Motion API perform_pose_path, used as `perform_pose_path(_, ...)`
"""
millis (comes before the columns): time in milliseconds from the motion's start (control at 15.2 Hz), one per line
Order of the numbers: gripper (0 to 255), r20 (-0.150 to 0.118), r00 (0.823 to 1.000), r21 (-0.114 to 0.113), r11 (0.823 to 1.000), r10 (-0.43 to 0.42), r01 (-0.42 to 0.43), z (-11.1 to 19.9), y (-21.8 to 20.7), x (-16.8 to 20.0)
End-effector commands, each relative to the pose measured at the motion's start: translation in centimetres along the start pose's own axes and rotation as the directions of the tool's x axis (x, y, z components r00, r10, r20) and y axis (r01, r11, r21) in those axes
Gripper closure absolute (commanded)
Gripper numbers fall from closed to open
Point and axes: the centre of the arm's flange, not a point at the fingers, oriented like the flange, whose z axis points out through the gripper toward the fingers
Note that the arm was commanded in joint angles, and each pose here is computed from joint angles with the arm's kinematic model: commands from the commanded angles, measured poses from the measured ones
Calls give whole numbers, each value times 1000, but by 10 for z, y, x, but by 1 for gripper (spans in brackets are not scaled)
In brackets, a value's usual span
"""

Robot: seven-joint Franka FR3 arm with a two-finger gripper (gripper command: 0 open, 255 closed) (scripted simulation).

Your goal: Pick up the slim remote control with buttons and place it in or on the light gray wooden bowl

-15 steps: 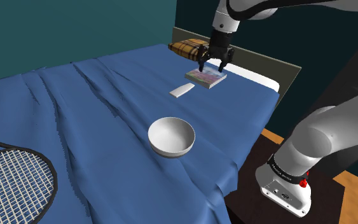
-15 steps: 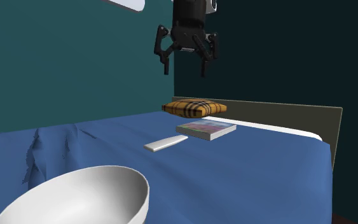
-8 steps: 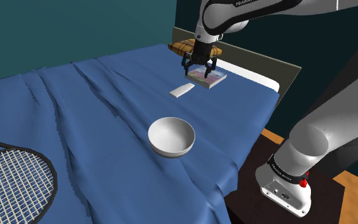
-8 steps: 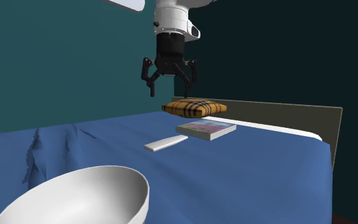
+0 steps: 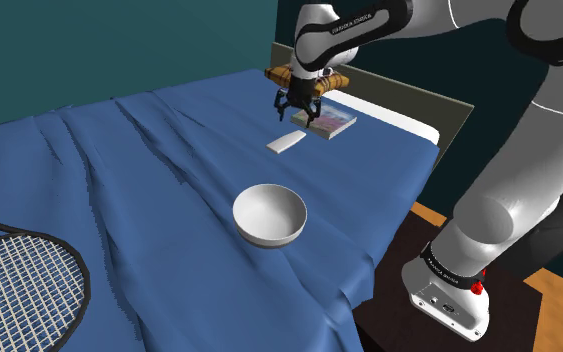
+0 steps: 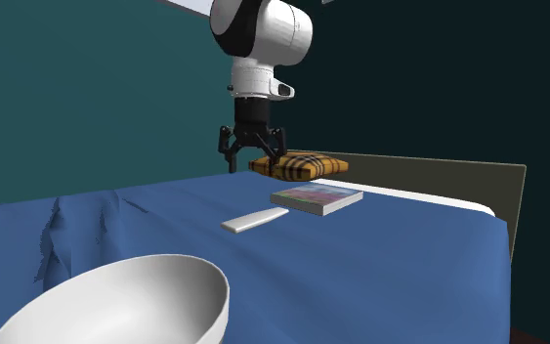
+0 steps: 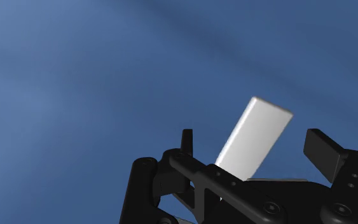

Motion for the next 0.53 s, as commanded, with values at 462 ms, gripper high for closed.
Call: perform_pose_path(462, 0, -2, 949, -21, 948, 317, -317, 77, -29, 87)
